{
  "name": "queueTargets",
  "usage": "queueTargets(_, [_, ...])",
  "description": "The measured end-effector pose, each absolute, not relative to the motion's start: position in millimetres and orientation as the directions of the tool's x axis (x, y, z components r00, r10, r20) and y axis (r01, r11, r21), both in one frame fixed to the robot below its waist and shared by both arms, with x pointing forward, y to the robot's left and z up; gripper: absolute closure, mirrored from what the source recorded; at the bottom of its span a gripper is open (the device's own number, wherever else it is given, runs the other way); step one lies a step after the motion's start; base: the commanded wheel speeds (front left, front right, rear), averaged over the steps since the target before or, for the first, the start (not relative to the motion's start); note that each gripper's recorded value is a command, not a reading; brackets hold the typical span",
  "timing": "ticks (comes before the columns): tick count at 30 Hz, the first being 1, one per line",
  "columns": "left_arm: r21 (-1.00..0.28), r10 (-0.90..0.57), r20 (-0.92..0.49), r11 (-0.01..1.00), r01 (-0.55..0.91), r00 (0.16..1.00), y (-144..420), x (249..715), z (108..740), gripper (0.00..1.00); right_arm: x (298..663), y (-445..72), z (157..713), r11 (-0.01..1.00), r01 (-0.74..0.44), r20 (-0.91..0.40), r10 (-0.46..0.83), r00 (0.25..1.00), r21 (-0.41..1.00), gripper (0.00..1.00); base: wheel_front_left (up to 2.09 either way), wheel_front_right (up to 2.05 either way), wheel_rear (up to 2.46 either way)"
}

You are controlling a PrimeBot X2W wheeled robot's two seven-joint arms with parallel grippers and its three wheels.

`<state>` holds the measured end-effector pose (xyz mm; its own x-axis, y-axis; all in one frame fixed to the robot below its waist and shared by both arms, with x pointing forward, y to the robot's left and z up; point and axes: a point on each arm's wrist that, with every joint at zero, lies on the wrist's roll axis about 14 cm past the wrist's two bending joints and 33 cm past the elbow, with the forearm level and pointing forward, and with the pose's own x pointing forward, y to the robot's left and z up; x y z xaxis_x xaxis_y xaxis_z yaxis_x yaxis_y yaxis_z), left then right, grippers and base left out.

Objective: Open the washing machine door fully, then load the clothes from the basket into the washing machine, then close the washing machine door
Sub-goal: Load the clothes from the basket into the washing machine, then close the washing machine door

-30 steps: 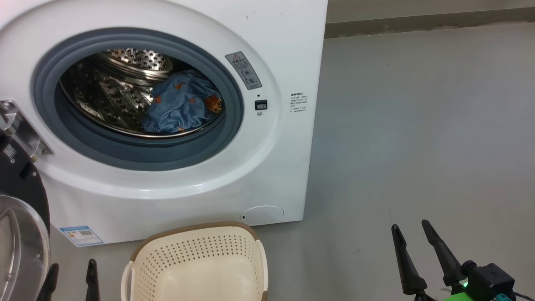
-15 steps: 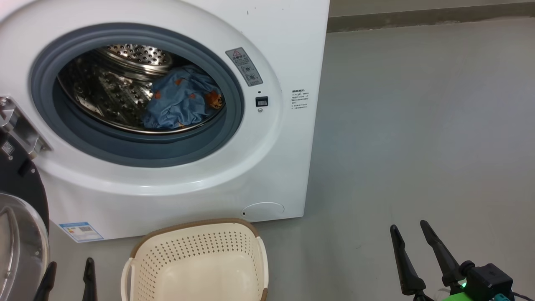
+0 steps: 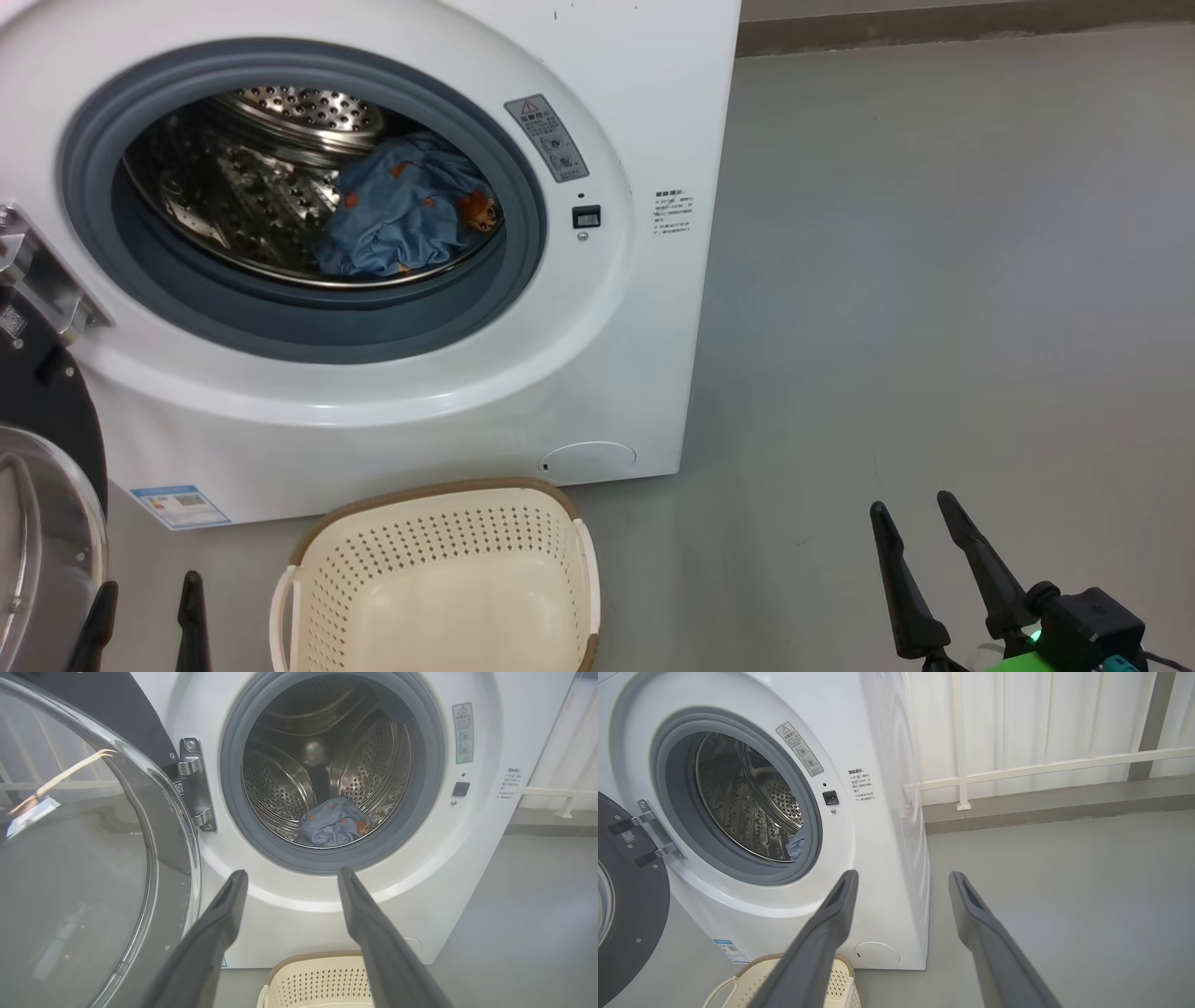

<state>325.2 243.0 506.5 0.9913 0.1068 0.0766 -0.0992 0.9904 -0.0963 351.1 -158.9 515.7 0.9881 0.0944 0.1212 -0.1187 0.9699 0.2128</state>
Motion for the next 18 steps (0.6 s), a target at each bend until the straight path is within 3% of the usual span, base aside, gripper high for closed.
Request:
queueTargets(8, [-0.097, 0.107, 0.075, 0.990, -0.100, 0.991, 243.0, 326.9, 506.0, 0.00, 352.6, -157.7, 514.8, 0.969, -0.121, 0.119, 0.098, 0.988, 0.215, 0.00, -1.02, 1.02, 0.00])
queueTargets(18, [-0.095, 0.101, 0.078, 0.991, -0.093, 0.992, 241.8, 333.1, 506.9, 0.00, 353.6, -157.9, 510.4, 0.969, -0.118, 0.105, 0.097, 0.990, 0.217, 0.00, -1.94, 1.94, 0.00])
